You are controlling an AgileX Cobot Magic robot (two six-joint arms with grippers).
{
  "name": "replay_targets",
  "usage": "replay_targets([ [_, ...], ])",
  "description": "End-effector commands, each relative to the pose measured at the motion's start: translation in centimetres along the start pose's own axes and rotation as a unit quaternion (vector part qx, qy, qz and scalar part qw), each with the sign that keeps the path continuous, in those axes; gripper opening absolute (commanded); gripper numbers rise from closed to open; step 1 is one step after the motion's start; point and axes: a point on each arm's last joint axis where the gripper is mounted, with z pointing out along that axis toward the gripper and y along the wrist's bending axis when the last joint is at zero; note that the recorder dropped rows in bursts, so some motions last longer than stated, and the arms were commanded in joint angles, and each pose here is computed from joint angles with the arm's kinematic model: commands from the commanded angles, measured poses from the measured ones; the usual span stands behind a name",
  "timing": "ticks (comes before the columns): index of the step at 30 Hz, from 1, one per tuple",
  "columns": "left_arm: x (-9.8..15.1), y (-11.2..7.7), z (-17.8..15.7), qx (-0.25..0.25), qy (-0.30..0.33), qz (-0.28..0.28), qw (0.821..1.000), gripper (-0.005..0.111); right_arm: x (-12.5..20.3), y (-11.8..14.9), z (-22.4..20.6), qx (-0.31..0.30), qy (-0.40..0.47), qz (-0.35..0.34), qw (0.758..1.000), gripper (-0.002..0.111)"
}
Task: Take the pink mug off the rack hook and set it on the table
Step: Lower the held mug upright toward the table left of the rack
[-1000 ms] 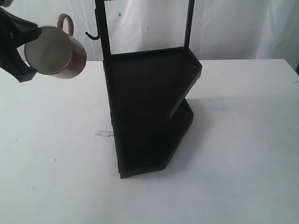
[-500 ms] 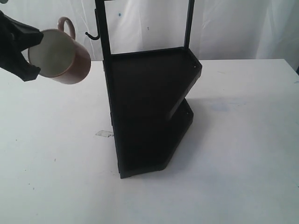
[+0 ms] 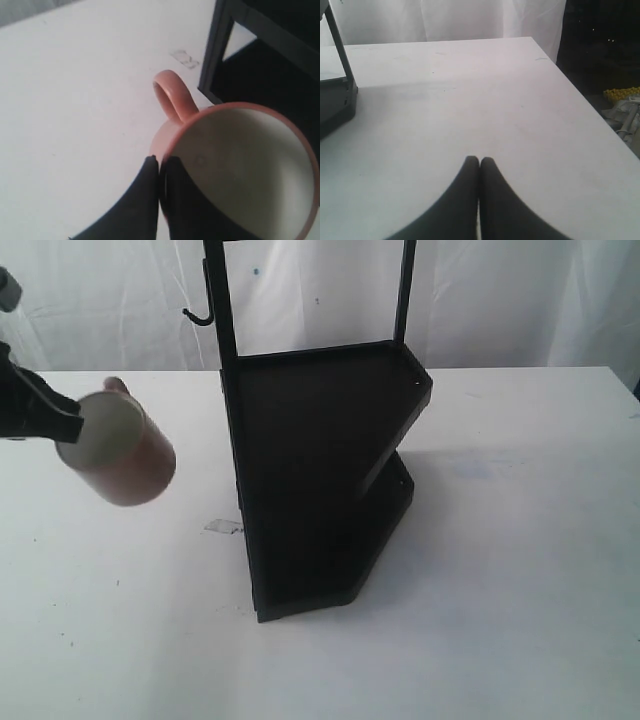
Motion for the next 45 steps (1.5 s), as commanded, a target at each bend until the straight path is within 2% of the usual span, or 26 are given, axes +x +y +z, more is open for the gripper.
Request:
replay_targets([
  [1, 0.7, -1.3, 1.2, 0.049, 0.045, -0.007, 0.998, 0.0, 0.0, 0.0, 0.0, 0.002, -0.005, -0.003, 1.0, 0.0],
  [10, 0.7, -4.4, 2.0, 0.103, 0.06, 0.021, 0.993, 0.0, 0.0, 0.0, 0.0, 0.002, -0.005, -0.003, 1.0, 0.0],
  [14, 0.4, -5.2, 2.1, 0.108, 0.047, 0.045, 0.992, 0.0, 0.0, 0.0, 0.0, 0.002, -0.005, -0.003, 1.0, 0.0],
  [24, 0.0, -5.0, 2.2, 0.091, 0.028, 0.056, 0.994, 0.0, 0.0, 0.0, 0.0, 0.002, -0.005, -0.003, 1.0, 0.0],
  [30, 0.0, -4.0, 2.3, 0.053, 0.023, 0.113, 0.992, 0.0, 0.0, 0.0, 0.0, 0.002, -0.005, -0.003, 1.0, 0.0],
  [32, 0.0, -3.4, 2.2, 0.042, 0.021, 0.096, 0.994, 0.0, 0.0, 0.0, 0.0, 0.002, -0.005, -0.003, 1.0, 0.0],
  [33, -0.1, -3.1, 2.2, 0.037, 0.02, 0.066, 0.997, 0.0, 0.0, 0.0, 0.0, 0.002, -0.005, -0.003, 1.0, 0.0],
  [35, -0.8, -3.4, 1.7, 0.055, 0.035, 0.037, 0.997, 0.0, 0.0, 0.0, 0.0, 0.002, -0.005, -0.003, 1.0, 0.0],
  [38, -2.6, -3.6, 0.1, 0.085, 0.074, 0.046, 0.993, 0.0, 0.0, 0.0, 0.0, 0.002, -0.005, -0.003, 1.0, 0.0],
  [42, -3.5, -2.7, -0.8, 0.041, 0.102, 0.044, 0.993, 0.0, 0.0, 0.0, 0.0, 0.002, -0.005, -0.003, 1.0, 0.0],
  [45, -2.8, -2.2, 1.3, 0.025, 0.137, 0.029, 0.99, 0.0, 0.0, 0.0, 0.0, 0.002, -0.005, -0.003, 1.0, 0.0],
])
